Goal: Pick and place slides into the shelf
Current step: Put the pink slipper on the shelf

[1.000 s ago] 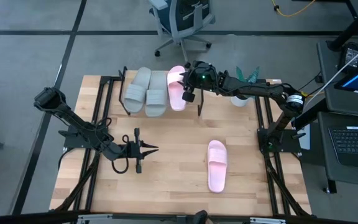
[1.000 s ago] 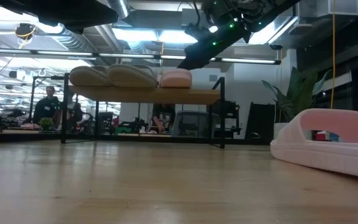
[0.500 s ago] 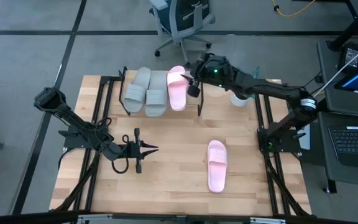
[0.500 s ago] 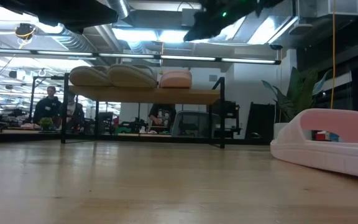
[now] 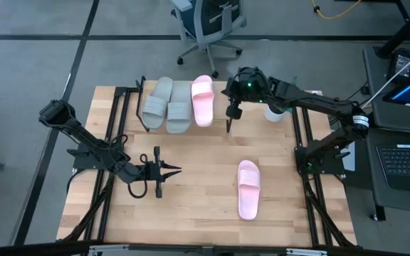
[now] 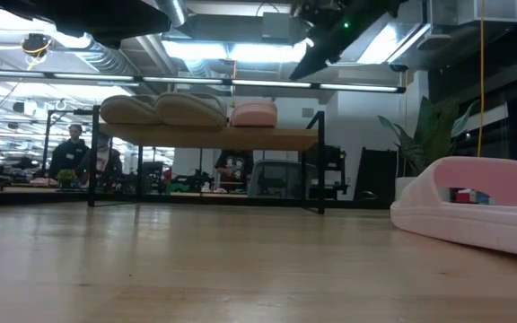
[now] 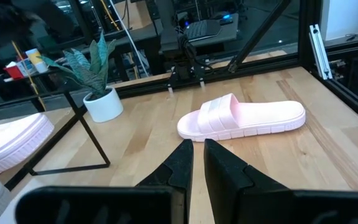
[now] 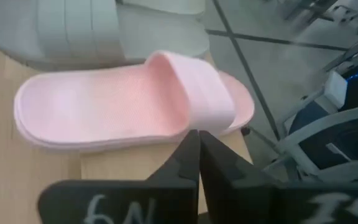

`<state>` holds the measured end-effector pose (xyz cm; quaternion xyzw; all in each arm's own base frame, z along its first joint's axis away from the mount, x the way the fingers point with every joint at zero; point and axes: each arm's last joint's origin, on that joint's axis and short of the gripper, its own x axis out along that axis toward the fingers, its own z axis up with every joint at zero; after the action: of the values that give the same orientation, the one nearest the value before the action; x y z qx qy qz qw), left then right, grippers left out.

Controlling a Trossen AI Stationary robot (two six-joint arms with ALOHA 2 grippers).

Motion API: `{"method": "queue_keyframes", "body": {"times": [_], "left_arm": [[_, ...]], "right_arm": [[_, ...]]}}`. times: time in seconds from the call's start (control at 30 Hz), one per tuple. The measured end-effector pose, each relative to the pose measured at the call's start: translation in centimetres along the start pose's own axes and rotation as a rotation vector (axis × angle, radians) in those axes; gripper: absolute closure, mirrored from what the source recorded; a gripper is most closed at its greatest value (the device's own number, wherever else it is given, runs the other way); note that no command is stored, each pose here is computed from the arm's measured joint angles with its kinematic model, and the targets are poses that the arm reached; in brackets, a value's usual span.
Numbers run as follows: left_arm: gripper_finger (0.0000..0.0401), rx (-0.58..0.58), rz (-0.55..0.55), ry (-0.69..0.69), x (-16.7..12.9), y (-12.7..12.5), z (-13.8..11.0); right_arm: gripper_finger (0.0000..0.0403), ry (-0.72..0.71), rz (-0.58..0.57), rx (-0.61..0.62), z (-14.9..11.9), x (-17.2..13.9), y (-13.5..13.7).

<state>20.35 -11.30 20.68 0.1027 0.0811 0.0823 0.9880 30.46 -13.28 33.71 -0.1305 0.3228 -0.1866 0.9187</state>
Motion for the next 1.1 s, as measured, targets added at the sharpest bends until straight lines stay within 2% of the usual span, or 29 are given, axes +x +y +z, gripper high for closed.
{"method": "queue_keyframes", "body": {"times": [0.33, 0.67, 0.93, 1.1], "left_arm": [[0.0367, -0.009, 0.001, -0.010, 0.0, 0.0, 0.1], [0.0367, -0.008, 0.004, -0.010, 0.0, 0.0, 0.1], [0.0367, -0.008, 0.004, -0.010, 0.0, 0.0, 0.1], [0.0367, -0.008, 0.004, -0.010, 0.0, 0.0, 0.1]], "right_arm": [[0.0399, 0.013, 0.036, -0.024, -2.0, 1.9, 0.8], [0.0401, 0.077, 0.064, -0.077, -3.4, 6.1, 1.8], [0.0402, 0.090, 0.059, -0.073, -3.8, 6.5, 1.5], [0.0402, 0.061, 0.116, -0.072, -3.6, 6.5, 1.7]]}}
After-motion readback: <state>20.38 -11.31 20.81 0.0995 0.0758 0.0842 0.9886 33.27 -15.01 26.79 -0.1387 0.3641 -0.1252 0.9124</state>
